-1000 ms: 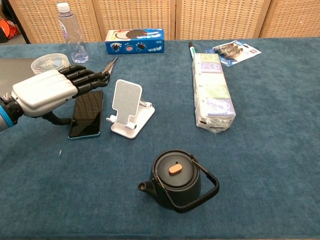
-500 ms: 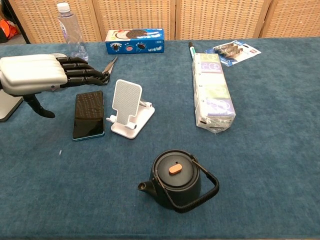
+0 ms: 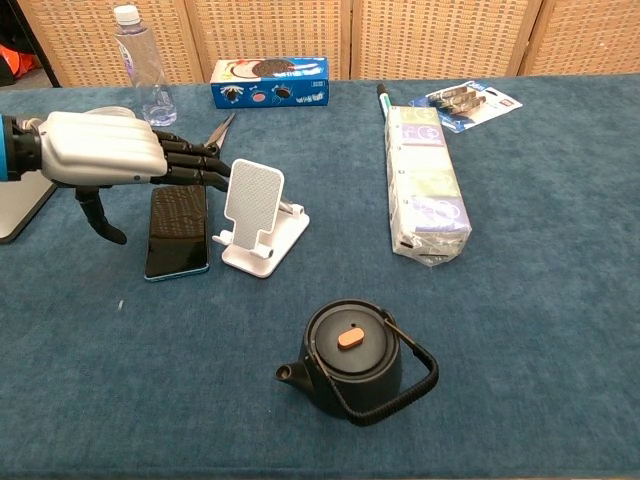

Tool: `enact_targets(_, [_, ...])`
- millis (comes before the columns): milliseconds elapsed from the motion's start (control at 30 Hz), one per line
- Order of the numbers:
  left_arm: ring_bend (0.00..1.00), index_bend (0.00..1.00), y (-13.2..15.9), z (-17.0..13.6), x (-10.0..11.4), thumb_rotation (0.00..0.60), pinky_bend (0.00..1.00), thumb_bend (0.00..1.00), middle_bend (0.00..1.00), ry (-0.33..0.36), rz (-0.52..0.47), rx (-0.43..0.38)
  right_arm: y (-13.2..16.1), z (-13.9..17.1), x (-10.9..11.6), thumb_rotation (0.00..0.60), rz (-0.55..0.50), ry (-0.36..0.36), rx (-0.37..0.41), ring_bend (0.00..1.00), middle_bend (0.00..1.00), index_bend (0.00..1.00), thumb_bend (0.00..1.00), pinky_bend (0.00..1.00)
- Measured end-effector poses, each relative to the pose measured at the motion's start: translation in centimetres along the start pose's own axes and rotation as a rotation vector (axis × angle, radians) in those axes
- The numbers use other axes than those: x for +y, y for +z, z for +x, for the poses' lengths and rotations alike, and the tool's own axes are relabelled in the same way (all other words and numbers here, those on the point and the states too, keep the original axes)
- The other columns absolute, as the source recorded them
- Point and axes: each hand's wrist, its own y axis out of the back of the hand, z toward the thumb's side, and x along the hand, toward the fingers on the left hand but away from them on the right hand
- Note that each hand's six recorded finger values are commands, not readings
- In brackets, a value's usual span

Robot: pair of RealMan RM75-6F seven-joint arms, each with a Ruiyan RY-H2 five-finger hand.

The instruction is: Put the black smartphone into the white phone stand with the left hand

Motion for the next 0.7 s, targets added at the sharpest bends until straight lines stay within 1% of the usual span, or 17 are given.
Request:
enact_targets(267, [0.07,0.13,0.6,1.2,-1.1,0.600,0.17,0.00,0.04,-0.019,0.016,-0.011,-0.2,0.0,0.1,0.600,-0.004,0.001,-0.007,0.00,0.00,0.00,0.00,0.00])
enact_targets(433, [0.10,0.17,1.2,2.1,-1.6,0.600,0.21,0.00,0.08,-0.023,0.013,-0.018,-0.2,0.0,0.2,0.600,-0.007,0.002,-0.009,0.00,0.00,0.00,0.00,0.00])
enact_targets(567, [0.11,0.19,1.6,2.4,-2.0,0.600,0.22,0.00,0.10,-0.031,0.015,-0.031,-0.3,0.0,0.3,0.600,-0.011,0.003,-0.012,0.00,0.00,0.00,0.00,0.00])
enact_targets(700, [0.14,0.23,1.7,2.5,-2.3,0.600,0.25,0.00,0.15,-0.034,0.010,-0.032,-0.4,0.0,0.3,0.600,-0.015,0.006,-0.013,0.00,0.00,0.00,0.00,0.00])
